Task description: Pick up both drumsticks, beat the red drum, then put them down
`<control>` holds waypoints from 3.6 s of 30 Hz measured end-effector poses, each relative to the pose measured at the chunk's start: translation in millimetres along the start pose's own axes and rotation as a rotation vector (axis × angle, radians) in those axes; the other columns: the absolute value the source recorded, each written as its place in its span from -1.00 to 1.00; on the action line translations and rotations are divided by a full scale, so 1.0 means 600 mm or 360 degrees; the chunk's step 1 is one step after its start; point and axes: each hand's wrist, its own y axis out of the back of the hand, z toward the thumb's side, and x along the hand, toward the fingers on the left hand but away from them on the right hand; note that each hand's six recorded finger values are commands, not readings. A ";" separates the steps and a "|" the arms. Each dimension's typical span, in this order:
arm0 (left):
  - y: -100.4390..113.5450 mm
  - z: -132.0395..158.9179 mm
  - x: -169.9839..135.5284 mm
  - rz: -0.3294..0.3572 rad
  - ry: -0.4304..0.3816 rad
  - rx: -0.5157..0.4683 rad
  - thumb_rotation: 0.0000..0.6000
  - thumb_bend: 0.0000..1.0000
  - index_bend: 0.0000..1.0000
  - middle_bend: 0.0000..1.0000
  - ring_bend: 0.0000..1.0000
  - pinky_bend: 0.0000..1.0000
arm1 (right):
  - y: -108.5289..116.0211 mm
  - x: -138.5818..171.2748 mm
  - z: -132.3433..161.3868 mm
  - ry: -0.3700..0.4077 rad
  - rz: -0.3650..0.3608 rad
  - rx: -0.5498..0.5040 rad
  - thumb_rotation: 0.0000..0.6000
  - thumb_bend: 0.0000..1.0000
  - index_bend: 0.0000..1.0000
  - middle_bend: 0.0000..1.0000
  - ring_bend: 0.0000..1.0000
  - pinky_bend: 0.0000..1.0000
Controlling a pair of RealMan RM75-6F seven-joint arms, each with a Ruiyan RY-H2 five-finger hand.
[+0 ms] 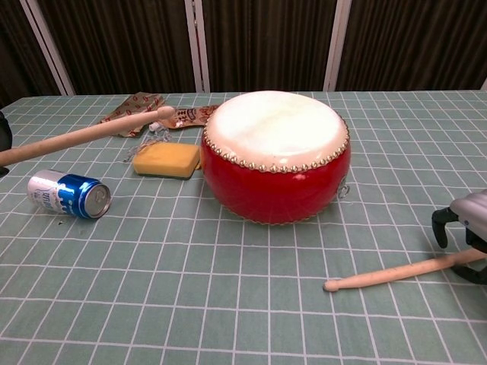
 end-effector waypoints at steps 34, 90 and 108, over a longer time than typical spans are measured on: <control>0.001 -0.003 0.000 0.0004 0.0008 0.0009 1.00 0.10 0.44 1.00 1.00 1.00 | 0.094 0.041 -0.044 0.0038 -0.0133 -0.0033 1.00 0.29 0.89 1.00 1.00 1.00; 0.180 0.165 0.235 0.0120 -0.0191 0.0341 1.00 0.12 0.48 1.00 1.00 1.00 | 0.330 -0.073 -0.081 -0.0350 -0.0032 -0.0760 1.00 0.35 0.90 1.00 1.00 1.00; 0.206 0.175 0.228 0.0170 -0.0296 0.0293 1.00 0.12 0.48 1.00 1.00 1.00 | 0.367 -0.119 -0.035 -0.0109 -0.0022 -0.1596 1.00 0.35 0.90 1.00 1.00 1.00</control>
